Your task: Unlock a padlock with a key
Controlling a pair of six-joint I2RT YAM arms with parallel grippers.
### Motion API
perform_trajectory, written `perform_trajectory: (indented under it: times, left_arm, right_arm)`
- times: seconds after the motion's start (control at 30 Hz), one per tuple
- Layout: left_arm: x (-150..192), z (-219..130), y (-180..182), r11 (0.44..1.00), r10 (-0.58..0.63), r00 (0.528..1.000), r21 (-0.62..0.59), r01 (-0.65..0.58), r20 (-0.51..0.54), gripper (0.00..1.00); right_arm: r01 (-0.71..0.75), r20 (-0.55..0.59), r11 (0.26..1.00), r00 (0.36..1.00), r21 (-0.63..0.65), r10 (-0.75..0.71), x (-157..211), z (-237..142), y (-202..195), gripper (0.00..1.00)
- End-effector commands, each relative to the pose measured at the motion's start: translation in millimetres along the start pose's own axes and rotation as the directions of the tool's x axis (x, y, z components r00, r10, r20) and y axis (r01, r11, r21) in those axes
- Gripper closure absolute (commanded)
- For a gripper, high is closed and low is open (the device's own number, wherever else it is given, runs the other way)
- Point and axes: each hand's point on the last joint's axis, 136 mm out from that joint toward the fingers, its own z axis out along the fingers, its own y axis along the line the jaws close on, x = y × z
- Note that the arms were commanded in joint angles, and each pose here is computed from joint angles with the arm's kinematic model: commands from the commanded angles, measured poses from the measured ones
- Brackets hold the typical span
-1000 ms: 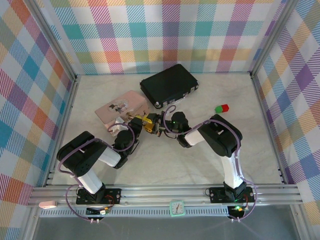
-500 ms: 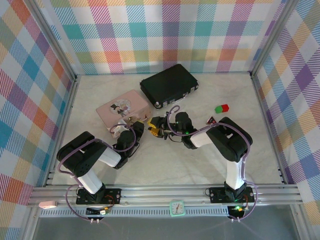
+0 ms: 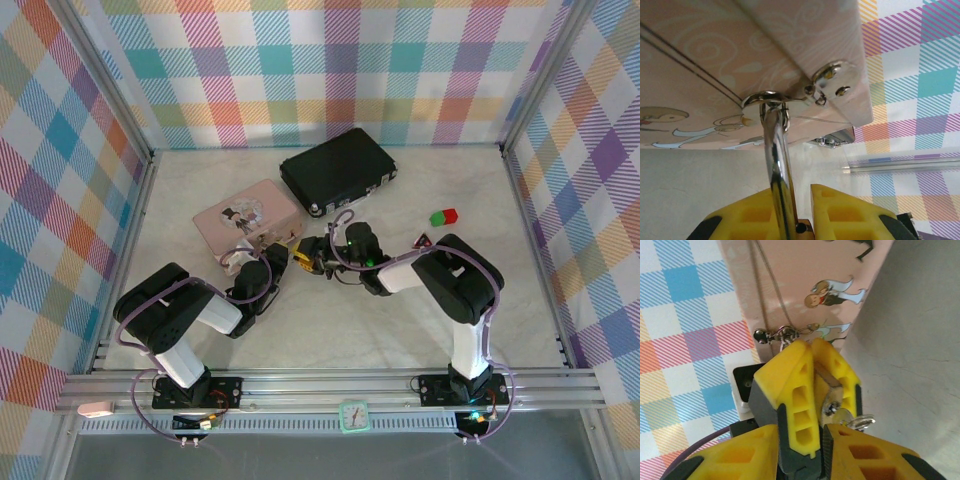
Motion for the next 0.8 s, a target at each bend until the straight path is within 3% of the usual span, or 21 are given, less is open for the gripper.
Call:
perform_trajectory:
  times: [0.0, 0.23, 0.53, 0.63, 0.77]
  left_arm:
    - [-1, 3, -34, 0.991, -0.056, 0.998, 0.122, 0.056, 0.000, 1.00]
    - [-1, 2, -38, 0.989, -0.056, 0.998, 0.134, 0.057, -0.005, 1.00]
    - [0, 2, -39, 0.989, -0.059, 0.998, 0.138, 0.061, -0.014, 1.00]
    - [1, 2, -41, 0.988, -0.059, 0.998, 0.143, 0.061, -0.017, 1.00]
    - [2, 2, -41, 0.988, -0.061, 0.998, 0.142, 0.064, -0.024, 1.00]
  right_arm:
    - [0.023, -0.023, 1.000, 0.999, -0.001, -0.023, 2, 7, -2, 0.70]
    - [0.007, 0.022, 0.998, 1.000, 0.059, -0.008, 0, -1, -25, 0.60]
    - [0.017, 0.006, 0.997, 1.000, 0.070, -0.017, 3, 2, -25, 0.61]
    - [0.011, 0.010, 0.998, 1.000, 0.063, -0.011, 3, 3, -25, 0.64]
    - [-0.001, 0.011, 0.999, 1.000, 0.042, 0.000, 2, 5, -23, 0.79]
